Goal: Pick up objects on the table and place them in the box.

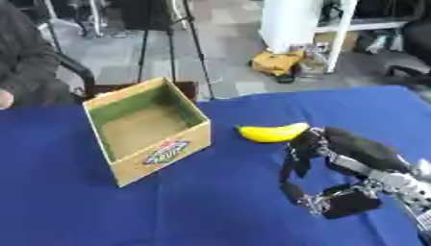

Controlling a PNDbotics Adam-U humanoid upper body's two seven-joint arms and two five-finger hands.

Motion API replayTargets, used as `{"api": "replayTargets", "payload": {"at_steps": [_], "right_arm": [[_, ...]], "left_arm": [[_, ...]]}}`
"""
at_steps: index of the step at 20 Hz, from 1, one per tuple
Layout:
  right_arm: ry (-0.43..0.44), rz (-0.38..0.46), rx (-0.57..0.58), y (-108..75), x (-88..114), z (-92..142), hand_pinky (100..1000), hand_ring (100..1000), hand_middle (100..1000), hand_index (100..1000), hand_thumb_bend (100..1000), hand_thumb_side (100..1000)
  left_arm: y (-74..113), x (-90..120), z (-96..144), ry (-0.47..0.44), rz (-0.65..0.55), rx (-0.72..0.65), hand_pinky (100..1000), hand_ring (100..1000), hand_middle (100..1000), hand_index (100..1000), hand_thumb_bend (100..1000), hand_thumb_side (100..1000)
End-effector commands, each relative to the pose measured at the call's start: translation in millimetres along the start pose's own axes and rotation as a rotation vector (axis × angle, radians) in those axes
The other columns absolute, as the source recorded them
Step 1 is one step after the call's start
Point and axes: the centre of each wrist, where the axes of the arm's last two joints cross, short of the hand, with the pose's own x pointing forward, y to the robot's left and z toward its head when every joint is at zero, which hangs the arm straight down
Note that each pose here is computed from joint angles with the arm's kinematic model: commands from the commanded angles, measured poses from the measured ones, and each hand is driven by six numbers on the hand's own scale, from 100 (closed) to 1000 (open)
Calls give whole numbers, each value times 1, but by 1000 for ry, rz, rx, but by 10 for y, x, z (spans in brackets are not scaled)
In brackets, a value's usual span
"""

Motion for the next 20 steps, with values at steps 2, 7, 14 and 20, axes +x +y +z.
{"api": "replayTargets", "payload": {"at_steps": [2,7,14,20], "right_arm": [[6,34,6,-121,-3,33,338,379,342,471,100,167],[7,36,6,-119,-5,34,338,379,342,471,100,170],[13,41,12,-120,-15,39,341,381,343,472,100,178],[51,60,26,-193,-116,87,350,408,367,493,100,181]], "left_arm": [[120,103,-9,-14,-25,39,542,626,532,706,287,1000],[134,113,-6,6,-33,56,541,628,532,706,287,1000],[122,135,-34,100,-106,77,534,626,527,705,255,1000],[71,139,-47,112,-105,65,534,626,527,705,256,1000]]}}
